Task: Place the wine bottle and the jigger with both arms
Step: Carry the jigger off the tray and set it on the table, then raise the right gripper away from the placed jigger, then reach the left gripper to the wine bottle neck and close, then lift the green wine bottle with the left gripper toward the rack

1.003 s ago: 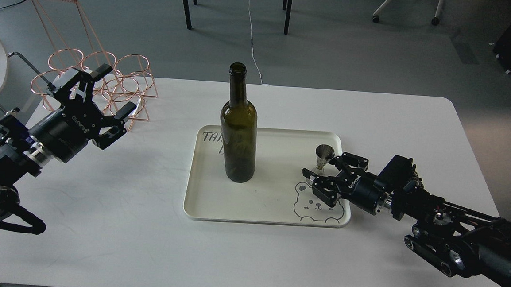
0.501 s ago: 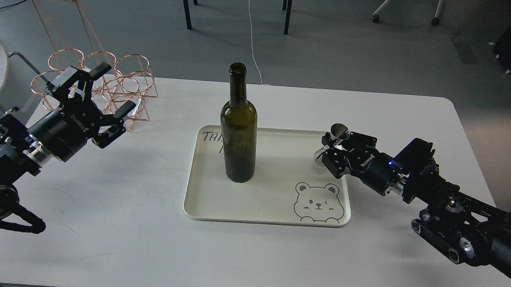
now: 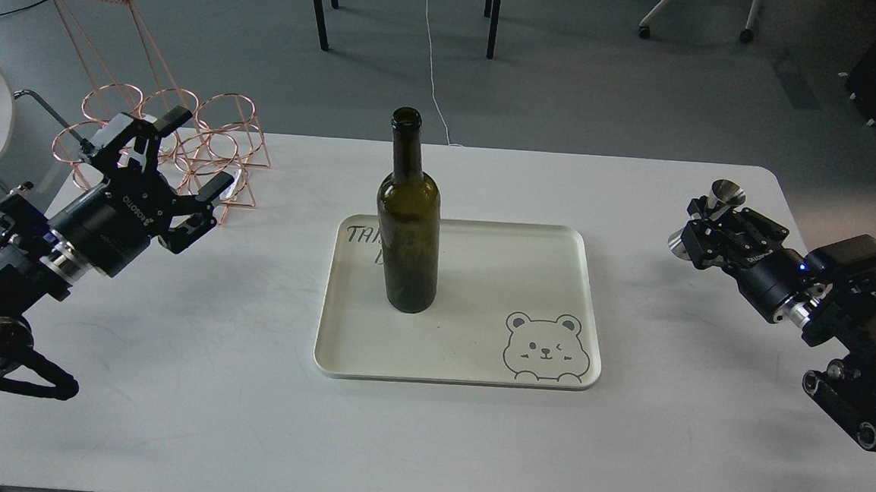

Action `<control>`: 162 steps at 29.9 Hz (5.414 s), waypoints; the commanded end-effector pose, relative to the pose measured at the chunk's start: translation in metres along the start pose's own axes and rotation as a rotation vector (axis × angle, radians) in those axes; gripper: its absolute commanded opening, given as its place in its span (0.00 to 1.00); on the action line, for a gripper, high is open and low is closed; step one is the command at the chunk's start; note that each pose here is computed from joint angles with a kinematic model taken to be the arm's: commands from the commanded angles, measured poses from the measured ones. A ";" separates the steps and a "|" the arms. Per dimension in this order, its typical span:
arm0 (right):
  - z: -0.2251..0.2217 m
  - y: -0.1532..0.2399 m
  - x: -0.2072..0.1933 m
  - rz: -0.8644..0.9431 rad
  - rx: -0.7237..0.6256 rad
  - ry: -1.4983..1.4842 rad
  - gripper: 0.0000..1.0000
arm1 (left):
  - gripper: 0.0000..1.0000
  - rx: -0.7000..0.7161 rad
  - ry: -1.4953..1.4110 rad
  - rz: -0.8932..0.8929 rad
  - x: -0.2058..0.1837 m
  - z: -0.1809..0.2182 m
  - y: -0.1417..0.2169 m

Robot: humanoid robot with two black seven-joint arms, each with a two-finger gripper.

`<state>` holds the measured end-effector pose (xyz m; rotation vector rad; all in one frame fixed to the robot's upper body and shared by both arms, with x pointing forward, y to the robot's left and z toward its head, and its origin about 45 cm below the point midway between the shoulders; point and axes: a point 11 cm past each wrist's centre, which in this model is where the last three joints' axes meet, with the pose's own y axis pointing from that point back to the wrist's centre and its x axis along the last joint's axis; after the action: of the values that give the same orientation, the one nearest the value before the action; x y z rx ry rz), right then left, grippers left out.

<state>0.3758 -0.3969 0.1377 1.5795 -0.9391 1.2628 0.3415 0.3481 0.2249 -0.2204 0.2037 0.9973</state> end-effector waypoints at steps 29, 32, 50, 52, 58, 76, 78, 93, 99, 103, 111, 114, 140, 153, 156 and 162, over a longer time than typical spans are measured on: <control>0.009 0.012 -0.036 -0.073 -0.070 -0.023 0.39 | 0.99 0.003 0.002 -0.005 -0.002 -0.001 0.000; 0.011 0.013 -0.034 -0.072 -0.074 -0.021 0.51 | 0.99 0.005 0.001 -0.006 -0.002 -0.002 0.000; 0.034 0.072 -0.028 -0.125 -0.065 -0.003 0.94 | 0.99 0.023 -0.028 -0.023 -0.004 -0.004 0.000; 0.036 0.083 -0.022 -0.117 -0.073 -0.032 0.94 | 0.99 0.024 -0.028 -0.024 -0.004 -0.005 -0.001; 0.019 0.092 0.027 0.024 -0.072 -0.282 0.96 | 0.99 0.024 -0.033 -0.024 -0.004 -0.004 0.000; -0.085 -0.027 0.121 0.210 0.172 -1.690 0.98 | 0.99 0.163 -0.562 -0.292 -0.048 0.040 0.006; -0.087 -0.034 0.105 0.163 0.189 -1.733 0.98 | 0.99 0.151 -0.735 -0.349 -0.066 0.042 0.002; -0.103 -0.041 0.058 0.114 0.142 -1.817 0.98 | 0.99 -0.120 -1.660 -0.445 -0.106 0.010 -0.064; -0.102 -0.038 0.052 0.107 0.127 -1.819 0.99 | 0.99 -0.160 -1.665 -0.462 -0.116 0.012 -0.096; -0.101 -0.037 0.052 0.107 0.125 -1.819 0.99 | 0.99 -0.140 -1.679 -0.507 -0.117 0.005 -0.104; -0.101 -0.037 0.052 0.108 0.124 -1.818 0.99 | 0.98 -0.147 -1.672 -0.514 -0.124 0.005 -0.122; -0.101 -0.037 0.052 0.108 0.124 -1.818 0.99 | 0.97 -0.142 -1.669 -0.523 -0.126 0.005 -0.124; -0.100 -0.037 0.052 0.111 0.123 -1.818 0.99 | 0.59 -0.117 -1.656 -0.598 -0.138 0.007 -0.136; -0.100 -0.037 0.052 0.111 0.122 -1.816 0.99 | 0.08 -0.154 -1.682 -0.613 -0.148 0.022 -0.142; -0.099 -0.037 0.052 0.113 0.122 -1.814 0.99 | 0.08 -0.186 -1.705 -0.598 -0.150 0.042 -0.148; -0.100 -0.037 0.052 0.115 0.122 -1.815 0.99 | 0.08 -0.142 -1.802 -0.546 -0.129 0.118 -0.154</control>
<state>0.3893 -0.2924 0.1914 2.6423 -1.9386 -0.4896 0.4031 0.1780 0.3581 0.4554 -1.4834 0.3639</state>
